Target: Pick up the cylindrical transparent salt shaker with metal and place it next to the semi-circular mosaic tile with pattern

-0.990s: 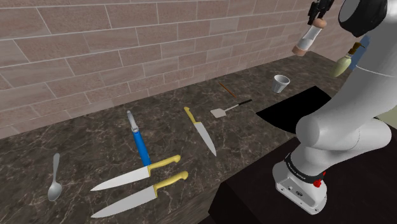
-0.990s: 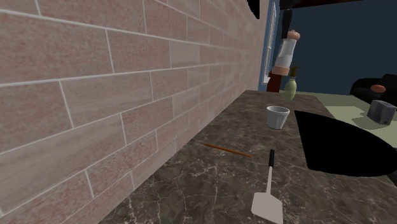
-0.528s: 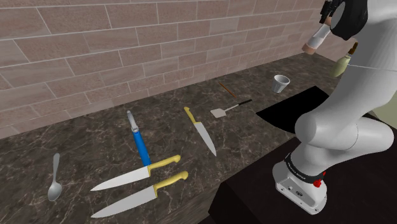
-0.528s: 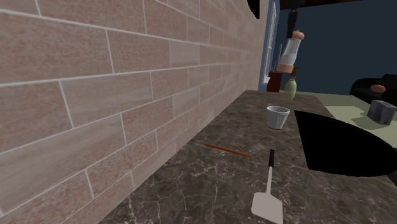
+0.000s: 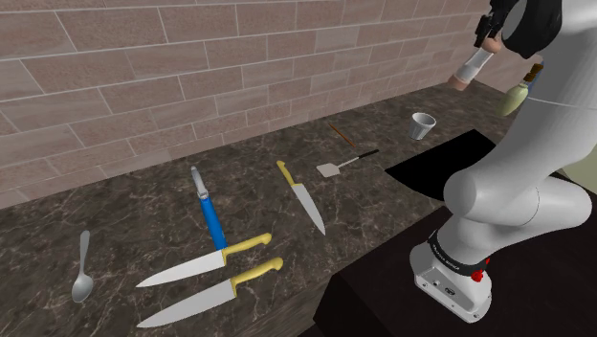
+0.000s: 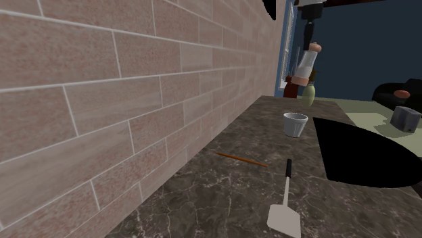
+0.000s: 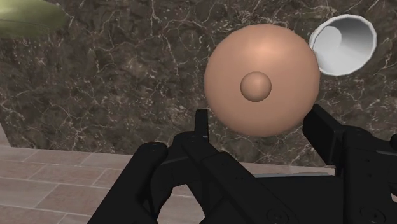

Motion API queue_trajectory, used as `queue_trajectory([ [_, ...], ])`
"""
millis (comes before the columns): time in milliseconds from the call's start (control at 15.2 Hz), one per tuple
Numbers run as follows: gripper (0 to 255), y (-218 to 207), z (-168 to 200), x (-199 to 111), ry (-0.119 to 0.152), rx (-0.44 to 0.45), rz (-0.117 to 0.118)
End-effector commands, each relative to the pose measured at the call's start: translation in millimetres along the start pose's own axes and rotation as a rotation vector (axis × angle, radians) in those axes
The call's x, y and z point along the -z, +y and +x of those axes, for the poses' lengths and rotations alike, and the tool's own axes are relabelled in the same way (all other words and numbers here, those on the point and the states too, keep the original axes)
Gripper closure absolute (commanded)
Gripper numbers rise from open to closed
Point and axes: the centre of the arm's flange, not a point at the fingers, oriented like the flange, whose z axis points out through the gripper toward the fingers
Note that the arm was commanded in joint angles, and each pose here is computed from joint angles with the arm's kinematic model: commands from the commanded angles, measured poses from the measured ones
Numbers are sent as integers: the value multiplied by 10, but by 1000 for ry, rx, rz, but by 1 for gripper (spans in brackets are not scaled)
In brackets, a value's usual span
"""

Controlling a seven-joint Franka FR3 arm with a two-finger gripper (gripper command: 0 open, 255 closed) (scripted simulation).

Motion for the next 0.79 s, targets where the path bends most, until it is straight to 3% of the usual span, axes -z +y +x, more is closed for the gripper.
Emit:
queue_trajectory([
  [0, 255, -23, 0, -108, 0, 0, -1],
  [726, 255, -117, 5, -681, 0, 0, -1],
])
